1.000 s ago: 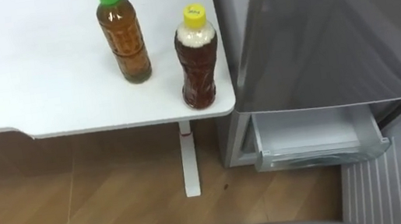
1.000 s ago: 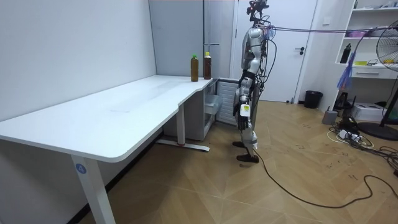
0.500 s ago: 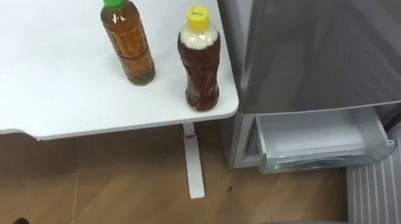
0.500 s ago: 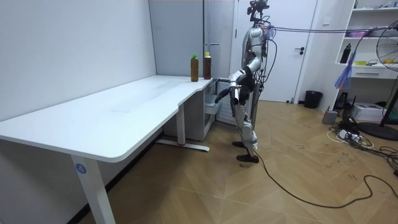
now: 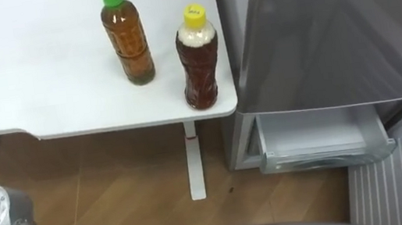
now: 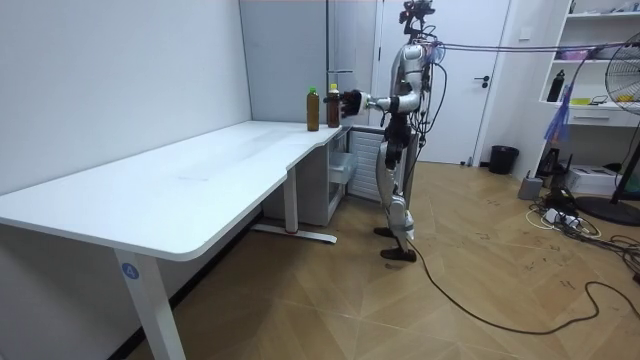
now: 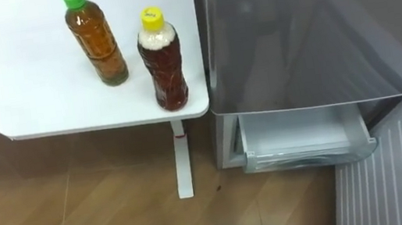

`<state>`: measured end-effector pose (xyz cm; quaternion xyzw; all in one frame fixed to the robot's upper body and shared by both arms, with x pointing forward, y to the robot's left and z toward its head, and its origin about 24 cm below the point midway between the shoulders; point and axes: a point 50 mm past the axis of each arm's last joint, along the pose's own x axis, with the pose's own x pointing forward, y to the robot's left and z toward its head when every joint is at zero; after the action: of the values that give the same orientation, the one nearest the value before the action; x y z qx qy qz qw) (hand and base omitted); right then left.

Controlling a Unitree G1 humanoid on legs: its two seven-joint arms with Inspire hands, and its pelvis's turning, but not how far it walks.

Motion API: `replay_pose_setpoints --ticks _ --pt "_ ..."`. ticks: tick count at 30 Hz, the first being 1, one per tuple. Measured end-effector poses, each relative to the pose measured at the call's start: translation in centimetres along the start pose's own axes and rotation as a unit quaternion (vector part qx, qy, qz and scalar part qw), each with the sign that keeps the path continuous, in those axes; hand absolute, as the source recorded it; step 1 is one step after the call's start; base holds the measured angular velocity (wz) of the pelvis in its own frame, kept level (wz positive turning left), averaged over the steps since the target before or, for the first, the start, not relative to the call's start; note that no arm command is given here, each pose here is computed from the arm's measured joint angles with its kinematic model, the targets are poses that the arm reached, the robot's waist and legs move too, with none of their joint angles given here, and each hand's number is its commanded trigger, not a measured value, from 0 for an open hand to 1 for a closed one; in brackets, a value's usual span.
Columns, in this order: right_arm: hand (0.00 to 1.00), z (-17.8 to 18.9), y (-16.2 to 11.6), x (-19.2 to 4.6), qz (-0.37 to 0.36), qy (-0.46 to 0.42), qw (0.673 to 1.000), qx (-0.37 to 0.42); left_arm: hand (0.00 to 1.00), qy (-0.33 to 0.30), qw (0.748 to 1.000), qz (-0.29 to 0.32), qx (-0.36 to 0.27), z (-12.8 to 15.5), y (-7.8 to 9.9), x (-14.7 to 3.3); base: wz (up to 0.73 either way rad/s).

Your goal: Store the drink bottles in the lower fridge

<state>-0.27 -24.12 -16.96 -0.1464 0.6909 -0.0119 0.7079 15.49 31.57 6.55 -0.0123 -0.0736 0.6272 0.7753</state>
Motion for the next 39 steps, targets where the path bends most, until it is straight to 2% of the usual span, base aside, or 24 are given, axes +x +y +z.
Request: replay_pose_setpoints --ticks 4,8,12,14,18,20,23,26,30,35,39 --pt "0.0 0.1 0.1 0.0 0.013 -0.003 1.0 0.0 0.0 -0.05 0.993 -0.093 -0.06 3.4 -2.0 -1.2 0.0" --pt "0.0 0.9 0.1 0.1 0.028 -0.012 1.0 -0.003 0.0 -0.088 0.969 -0.199 -0.116 6.2 -4.4 -2.9 0.0" --pt "0.0 1.5 -0.1 0.1 0.029 -0.018 0.999 -0.007 0.0 -0.098 0.943 -0.286 -0.137 7.2 -5.8 -4.4 0.01" --pt "0.0 1.8 -0.1 0.2 0.031 -0.02 0.999 -0.011 0.0 -0.104 0.918 -0.356 -0.144 7.7 -6.8 -5.6 0.0" --pt "0.0 2.1 -0.1 0.2 0.046 -0.024 0.999 -0.014 0.0 -0.123 0.871 -0.449 -0.156 8.7 -8.2 -7.2 0.01" --pt "0.0 2.2 -0.1 0.1 0.052 -0.025 0.998 -0.016 0.0 -0.134 0.838 -0.504 -0.162 9.3 -8.8 -8.4 0.0" --pt "0.0 2.2 -0.2 0.2 0.06 -0.023 0.998 -0.021 0.0 -0.138 0.8 -0.557 -0.175 9.9 -9.7 -9.5 -0.06" --pt "0.0 2.2 -0.2 0.2 0.061 -0.024 0.998 -0.023 0.0 -0.141 0.773 -0.593 -0.175 10.0 -10.1 -10.1 -0.05" --pt "0.0 2.0 -0.2 0.2 0.061 -0.022 0.998 -0.023 0.0 -0.126 0.749 -0.626 -0.175 9.8 -10.3 -10.6 -0.01" --pt "0.0 1.9 -0.1 0.2 0.062 -0.018 0.998 -0.025 0.0 -0.098 0.71 -0.676 -0.168 9.1 -10.8 -12.3 0.0" --pt "0.0 1.9 0.0 0.2 0.064 -0.016 0.997 -0.033 0.0 -0.085 0.689 -0.702 -0.161 8.8 -11.0 -13.3 -0.01"
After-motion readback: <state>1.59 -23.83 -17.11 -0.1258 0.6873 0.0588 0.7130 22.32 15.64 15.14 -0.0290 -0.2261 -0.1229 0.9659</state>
